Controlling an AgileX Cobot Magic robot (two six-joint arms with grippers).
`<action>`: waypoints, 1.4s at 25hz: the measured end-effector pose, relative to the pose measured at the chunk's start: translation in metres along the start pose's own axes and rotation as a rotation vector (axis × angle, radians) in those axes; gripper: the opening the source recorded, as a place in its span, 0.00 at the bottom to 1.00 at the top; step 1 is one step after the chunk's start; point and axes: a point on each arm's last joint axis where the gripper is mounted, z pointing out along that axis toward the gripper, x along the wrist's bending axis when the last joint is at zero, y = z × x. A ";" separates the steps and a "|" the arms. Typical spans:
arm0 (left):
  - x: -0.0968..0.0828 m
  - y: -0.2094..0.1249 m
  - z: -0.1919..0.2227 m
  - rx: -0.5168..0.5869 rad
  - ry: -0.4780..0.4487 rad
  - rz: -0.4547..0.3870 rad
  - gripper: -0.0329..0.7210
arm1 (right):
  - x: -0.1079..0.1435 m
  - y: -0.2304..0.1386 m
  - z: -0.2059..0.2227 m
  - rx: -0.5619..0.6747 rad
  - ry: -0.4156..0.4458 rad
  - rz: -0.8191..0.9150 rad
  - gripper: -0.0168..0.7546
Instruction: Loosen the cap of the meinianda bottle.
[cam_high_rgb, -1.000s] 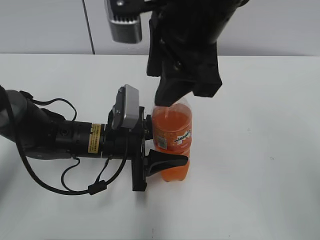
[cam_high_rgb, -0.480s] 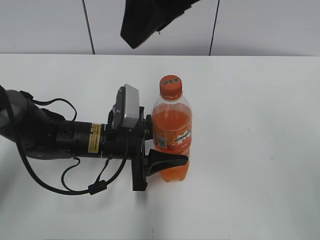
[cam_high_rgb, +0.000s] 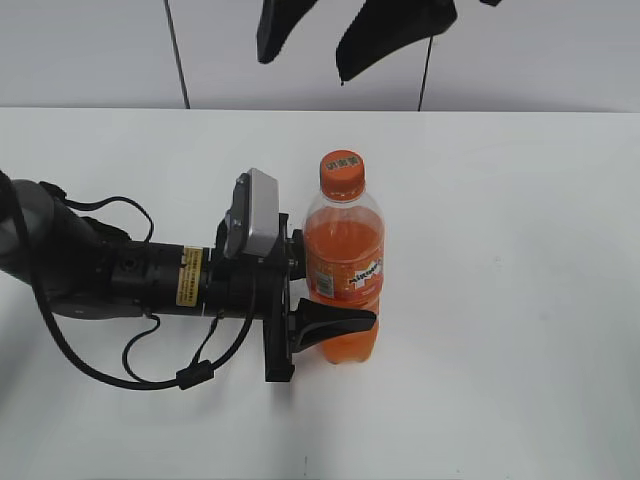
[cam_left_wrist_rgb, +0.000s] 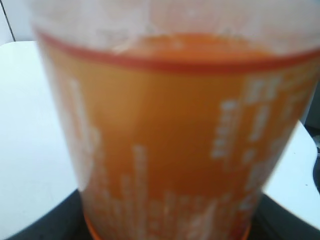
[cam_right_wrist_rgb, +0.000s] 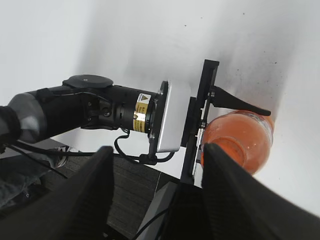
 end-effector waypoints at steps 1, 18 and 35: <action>0.000 0.000 0.000 0.000 0.000 0.000 0.57 | -0.001 0.000 0.000 -0.003 -0.006 0.018 0.57; 0.000 0.000 0.000 0.000 0.000 0.000 0.57 | -0.014 -0.012 0.015 0.047 -0.074 0.152 0.57; 0.000 0.000 0.000 0.000 0.000 0.000 0.57 | -0.029 -0.022 0.034 0.079 -0.175 0.265 0.57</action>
